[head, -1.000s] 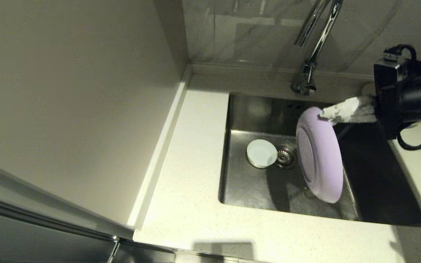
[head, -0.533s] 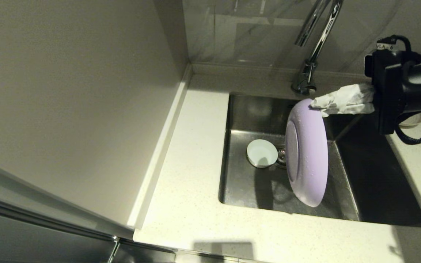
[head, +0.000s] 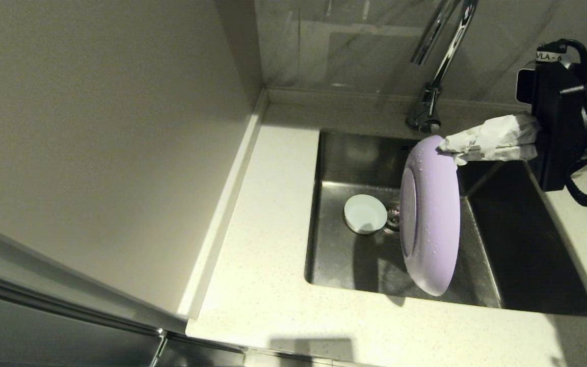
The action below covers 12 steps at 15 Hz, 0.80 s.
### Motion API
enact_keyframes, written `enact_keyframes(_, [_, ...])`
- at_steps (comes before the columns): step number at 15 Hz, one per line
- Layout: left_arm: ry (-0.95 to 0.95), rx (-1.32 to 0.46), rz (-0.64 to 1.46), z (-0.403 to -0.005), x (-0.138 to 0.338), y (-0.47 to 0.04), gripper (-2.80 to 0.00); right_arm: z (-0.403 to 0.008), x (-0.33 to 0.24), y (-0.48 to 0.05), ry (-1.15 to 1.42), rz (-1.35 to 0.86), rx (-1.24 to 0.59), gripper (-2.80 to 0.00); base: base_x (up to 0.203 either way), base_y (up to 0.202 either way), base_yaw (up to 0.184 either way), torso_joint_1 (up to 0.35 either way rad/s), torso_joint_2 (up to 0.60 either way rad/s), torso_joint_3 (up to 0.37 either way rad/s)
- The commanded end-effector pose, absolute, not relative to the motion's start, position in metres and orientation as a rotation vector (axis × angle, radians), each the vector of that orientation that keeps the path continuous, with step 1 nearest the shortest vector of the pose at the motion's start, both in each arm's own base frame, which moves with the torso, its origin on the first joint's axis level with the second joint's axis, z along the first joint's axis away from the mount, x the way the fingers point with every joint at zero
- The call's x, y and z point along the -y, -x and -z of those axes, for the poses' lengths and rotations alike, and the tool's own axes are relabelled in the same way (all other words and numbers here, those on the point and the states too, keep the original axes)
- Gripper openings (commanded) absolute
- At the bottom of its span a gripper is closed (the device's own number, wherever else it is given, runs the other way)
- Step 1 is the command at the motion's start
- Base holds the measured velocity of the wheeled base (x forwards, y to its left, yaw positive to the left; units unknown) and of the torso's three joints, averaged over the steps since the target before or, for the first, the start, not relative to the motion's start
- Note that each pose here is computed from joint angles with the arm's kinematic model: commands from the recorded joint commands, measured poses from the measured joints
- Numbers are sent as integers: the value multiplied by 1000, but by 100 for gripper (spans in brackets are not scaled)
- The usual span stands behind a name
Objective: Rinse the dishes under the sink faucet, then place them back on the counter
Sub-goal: Put a plate back to the table from the sink
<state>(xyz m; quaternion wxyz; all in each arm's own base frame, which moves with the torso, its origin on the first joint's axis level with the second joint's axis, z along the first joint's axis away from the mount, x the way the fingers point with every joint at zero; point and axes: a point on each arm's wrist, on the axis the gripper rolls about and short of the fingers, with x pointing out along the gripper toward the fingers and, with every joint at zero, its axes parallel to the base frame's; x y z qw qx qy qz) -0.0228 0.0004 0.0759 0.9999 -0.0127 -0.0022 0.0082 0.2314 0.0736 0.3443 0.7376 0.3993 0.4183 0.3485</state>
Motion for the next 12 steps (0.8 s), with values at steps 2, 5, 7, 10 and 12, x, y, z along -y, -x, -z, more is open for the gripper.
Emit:
enact_keyframes(2, [26,8,-17,-76,0,23,-280,-338,-71,-223,-695,-732,-854,-280,0,0,0,0,0,0])
enact_keyframes(5, [26,8,-17,-76,0,23,-280,-312,-64,-218,-357,-594,-772,-280,0,0,0,0,0,0])
enact_keyframes(7, [26,8,-17,-76,0,23,-280,-290,-54,-217,-183,-490,-722,-280,0,0,0,0,0,0])
enact_keyframes(10, [26,8,-17,-76,0,23,-280,-278,-37,-224,46,-430,-453,-280,0,0,0,0,0,0])
enact_keyframes(12, [26,8,-17,-76,0,23,-280,-280,-31,-217,188,-410,-311,-280,0,0,0,0,0,0])
